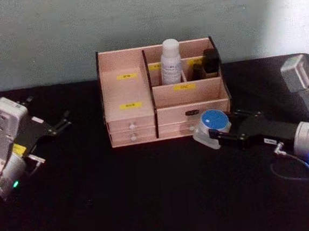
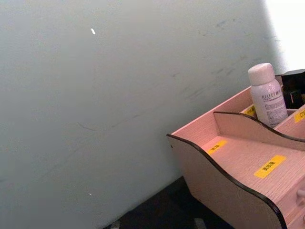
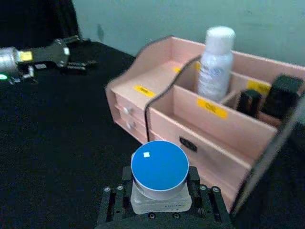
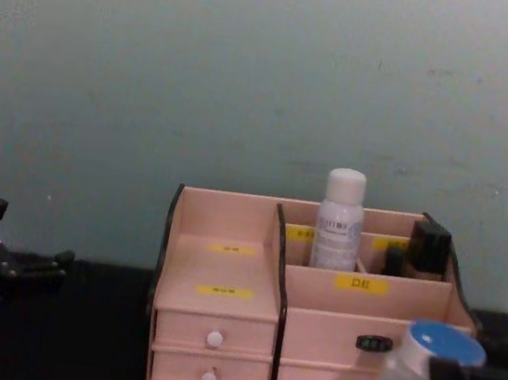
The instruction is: Pick up the facial cleanser and watermelon frost from the table and place them into the tiered storage box.
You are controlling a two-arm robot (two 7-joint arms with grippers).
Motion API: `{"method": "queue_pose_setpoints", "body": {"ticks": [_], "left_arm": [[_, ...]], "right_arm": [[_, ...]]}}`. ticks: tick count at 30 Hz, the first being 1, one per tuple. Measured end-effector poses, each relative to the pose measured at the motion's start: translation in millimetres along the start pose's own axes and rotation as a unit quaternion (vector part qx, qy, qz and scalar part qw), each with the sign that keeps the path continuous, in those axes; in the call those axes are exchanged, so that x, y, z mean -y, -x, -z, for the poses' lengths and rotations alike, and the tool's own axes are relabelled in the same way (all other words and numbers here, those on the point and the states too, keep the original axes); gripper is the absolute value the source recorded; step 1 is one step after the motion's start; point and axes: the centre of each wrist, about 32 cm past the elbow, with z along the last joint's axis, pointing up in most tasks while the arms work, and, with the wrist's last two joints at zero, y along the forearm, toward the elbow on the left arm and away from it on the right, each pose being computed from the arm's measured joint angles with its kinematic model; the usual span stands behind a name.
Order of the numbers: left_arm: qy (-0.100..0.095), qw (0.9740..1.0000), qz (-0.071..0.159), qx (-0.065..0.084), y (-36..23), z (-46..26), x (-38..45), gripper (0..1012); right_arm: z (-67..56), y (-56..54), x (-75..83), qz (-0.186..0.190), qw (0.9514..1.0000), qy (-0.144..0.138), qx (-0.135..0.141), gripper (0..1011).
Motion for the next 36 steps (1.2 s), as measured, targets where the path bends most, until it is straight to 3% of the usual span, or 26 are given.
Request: {"method": "queue_pose_setpoints", "body": {"ticks": [12,36], "left_arm": [[0.000,1.0000,0.000,0.000,0.0,0.0,0.0,1001],[0.000,1.0000,0.000,0.000,0.0,0.0,0.0,1001]], "right_arm": [[-28.9,4.1,-27.7,-0.043,0.9986,-0.017,0.028,699],[-62.7,-0.3,-83.2,-0.074,0.9952,-0.032,0.055,699]]}}
